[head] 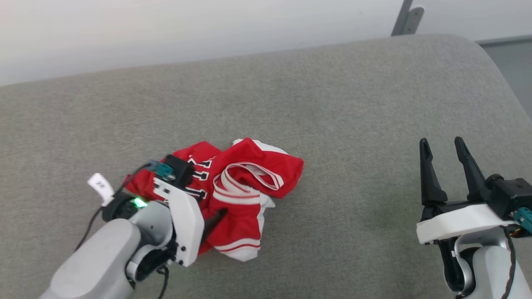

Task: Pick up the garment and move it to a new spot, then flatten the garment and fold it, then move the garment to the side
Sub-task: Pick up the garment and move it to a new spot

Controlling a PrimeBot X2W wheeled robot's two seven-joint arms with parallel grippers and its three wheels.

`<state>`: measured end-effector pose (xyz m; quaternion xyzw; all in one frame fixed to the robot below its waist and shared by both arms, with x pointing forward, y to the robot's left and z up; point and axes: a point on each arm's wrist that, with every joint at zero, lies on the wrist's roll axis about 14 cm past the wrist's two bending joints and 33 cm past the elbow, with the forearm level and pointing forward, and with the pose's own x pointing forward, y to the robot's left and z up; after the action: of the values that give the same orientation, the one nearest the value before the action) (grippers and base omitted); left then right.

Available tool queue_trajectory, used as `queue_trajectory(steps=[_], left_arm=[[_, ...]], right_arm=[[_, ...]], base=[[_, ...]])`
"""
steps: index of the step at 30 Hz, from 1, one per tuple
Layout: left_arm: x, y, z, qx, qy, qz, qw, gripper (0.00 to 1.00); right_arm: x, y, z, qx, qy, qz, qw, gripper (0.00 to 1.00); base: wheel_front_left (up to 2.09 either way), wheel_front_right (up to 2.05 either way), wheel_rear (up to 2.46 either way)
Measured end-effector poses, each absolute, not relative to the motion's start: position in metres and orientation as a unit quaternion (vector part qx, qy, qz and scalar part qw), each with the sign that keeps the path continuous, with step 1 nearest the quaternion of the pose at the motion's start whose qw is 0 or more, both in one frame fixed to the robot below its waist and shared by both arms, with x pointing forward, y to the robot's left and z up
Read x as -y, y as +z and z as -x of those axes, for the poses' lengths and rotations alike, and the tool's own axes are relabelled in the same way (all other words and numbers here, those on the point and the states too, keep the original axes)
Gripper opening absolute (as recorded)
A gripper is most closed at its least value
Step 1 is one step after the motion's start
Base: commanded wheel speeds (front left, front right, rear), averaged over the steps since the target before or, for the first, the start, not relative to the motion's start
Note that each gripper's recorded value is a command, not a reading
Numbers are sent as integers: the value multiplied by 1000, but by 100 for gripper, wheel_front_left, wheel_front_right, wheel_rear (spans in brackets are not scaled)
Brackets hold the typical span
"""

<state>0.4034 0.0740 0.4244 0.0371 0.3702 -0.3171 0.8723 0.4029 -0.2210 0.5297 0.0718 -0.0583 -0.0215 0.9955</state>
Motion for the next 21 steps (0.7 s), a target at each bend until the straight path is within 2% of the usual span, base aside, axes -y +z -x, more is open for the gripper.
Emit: queue_trajectory(steps=[8,21], left_arm=[[-104,456,-403,-300,-277,-14,913,100],[-169,518,-385,-113,-167,28,979,100]], right_arm=[[213,538,-401,64,-7,-71,995,100],[202,550,-388,75,12,-71,995,100]], base=[[0,0,0],[0,0,0]])
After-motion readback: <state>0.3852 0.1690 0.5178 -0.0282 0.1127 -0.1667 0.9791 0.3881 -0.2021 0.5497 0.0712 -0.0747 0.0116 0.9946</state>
